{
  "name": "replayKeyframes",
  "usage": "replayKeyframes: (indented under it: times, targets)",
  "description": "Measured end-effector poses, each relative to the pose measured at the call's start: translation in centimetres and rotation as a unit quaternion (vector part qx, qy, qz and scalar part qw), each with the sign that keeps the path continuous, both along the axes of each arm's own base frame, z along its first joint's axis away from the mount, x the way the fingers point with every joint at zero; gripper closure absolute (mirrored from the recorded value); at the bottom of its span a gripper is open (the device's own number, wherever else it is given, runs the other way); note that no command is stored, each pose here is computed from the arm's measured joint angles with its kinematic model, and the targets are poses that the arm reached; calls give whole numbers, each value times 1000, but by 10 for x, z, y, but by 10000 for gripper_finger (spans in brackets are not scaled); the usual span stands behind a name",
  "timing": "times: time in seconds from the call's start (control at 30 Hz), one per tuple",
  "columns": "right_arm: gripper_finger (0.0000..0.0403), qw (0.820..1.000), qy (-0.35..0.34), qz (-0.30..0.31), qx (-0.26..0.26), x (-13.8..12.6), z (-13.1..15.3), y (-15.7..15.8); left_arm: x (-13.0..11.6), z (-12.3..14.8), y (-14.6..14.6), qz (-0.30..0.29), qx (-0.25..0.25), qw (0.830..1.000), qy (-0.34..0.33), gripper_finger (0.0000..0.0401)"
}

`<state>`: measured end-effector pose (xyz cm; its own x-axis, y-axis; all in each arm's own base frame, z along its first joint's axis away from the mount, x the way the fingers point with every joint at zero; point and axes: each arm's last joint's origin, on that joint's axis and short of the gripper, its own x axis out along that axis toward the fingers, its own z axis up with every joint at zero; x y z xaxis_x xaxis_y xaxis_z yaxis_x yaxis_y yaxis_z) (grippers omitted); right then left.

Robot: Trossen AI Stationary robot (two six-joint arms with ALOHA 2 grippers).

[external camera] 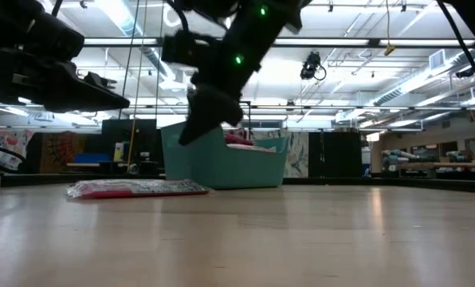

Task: Sort popcorn bags into baskets
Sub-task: Put the popcorn bag into the blue bin

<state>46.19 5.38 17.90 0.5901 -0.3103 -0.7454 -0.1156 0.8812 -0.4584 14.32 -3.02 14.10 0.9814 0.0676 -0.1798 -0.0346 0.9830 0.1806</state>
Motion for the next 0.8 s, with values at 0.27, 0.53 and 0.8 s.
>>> replayKeyframes:
  times: [0.27, 0.53, 0.8]
  targets:
    - [361, 997, -42, 25, 60, 10, 24, 10, -1, -3, 0, 3, -12, 1000, 13, 269]
    - [322, 990, -100, 17, 96, 26, -7, 20, 0, -2, 0, 6, -25, 1000, 9, 269]
    - [320, 993, -86, 19, 83, 57, -14, 23, -1, -3, 0, 8, -24, 1000, 16, 269]
